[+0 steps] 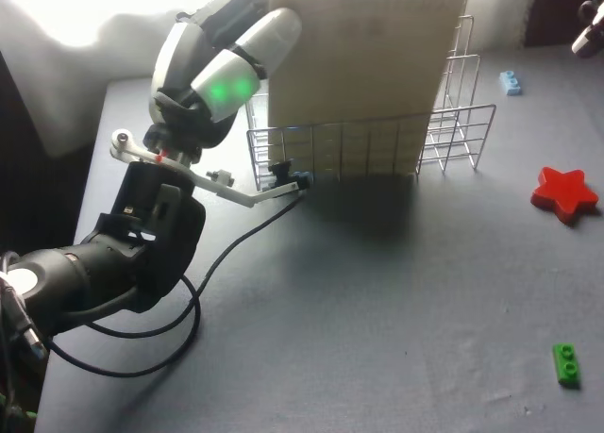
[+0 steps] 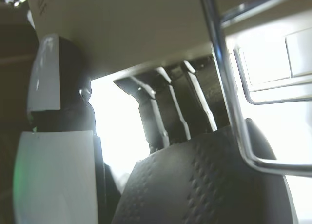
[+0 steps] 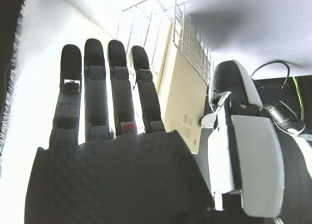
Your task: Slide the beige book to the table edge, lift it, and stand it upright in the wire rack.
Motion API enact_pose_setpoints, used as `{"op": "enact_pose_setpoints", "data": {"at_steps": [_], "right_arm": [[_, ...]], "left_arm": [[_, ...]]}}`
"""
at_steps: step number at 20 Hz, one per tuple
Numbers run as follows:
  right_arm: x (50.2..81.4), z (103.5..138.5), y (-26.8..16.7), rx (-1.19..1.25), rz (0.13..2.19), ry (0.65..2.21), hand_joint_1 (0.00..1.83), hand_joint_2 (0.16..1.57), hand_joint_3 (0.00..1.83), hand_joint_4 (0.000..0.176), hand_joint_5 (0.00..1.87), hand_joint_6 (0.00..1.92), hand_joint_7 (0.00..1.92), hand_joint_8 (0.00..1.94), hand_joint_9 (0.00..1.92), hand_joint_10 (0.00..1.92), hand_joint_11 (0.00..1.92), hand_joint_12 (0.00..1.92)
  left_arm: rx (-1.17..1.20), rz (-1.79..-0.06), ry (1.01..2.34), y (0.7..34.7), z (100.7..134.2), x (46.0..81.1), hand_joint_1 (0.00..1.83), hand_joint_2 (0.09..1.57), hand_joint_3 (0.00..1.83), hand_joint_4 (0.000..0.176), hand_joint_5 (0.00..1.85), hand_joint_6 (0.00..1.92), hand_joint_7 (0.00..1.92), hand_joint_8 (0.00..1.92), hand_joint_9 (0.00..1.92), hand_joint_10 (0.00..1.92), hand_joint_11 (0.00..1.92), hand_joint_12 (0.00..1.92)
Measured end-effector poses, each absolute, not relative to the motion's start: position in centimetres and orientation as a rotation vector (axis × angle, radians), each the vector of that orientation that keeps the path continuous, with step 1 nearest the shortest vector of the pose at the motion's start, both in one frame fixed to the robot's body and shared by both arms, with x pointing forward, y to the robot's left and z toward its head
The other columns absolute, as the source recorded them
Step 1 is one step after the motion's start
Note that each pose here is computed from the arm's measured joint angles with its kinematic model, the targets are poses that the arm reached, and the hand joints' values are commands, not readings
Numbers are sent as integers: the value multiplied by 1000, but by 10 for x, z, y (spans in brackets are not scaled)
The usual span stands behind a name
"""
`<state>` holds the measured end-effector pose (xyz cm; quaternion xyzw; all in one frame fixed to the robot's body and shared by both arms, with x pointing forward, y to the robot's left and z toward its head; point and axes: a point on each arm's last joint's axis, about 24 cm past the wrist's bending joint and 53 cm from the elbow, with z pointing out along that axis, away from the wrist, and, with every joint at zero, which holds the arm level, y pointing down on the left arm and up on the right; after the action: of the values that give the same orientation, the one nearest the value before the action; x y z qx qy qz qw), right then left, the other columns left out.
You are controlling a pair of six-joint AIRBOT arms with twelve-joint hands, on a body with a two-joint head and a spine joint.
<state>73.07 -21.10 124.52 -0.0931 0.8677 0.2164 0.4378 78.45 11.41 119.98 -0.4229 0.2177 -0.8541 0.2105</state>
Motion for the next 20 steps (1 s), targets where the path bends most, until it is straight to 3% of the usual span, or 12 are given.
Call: {"op": "enact_pose_setpoints", "data": {"at_steps": [2,3,9,12,15,20], "right_arm": [[730,1245,-211,-233,537,2158,256,1143,0,0,355,1,366,2,362,5,0,949],[730,1245,-211,-234,538,2159,260,1140,0,0,367,4,379,5,374,7,0,968],[729,1245,-210,-237,538,2159,254,1143,1,0,345,0,356,0,361,0,0,954],[729,1244,-211,-241,536,2159,211,1154,4,0,336,4,353,5,348,1,0,931],[728,1245,-209,-256,533,2156,199,1157,3,0,329,3,352,4,350,2,0,918],[726,1246,-206,-265,537,2152,193,1157,2,0,334,7,353,5,347,1,0,919]], "left_arm": [[-1174,-2371,601,119,1200,783,702,1038,0,0,576,0,481,0,491,1,41,941],[-1179,-2369,598,121,1199,783,646,1023,0,0,478,0,399,0,400,0,7,817],[-1171,-2344,625,154,1208,776,589,953,0,0,245,0,170,2,154,0,0,289],[-1173,-2304,631,183,1213,775,541,960,1,0,200,0,148,0,118,0,0,234],[-1147,-2254,644,220,1227,771,609,952,0,0,172,0,94,0,93,0,0,198],[-1109,-2084,767,281,1246,759,527,1021,8,0,128,0,88,1,107,2,0,264]]}}
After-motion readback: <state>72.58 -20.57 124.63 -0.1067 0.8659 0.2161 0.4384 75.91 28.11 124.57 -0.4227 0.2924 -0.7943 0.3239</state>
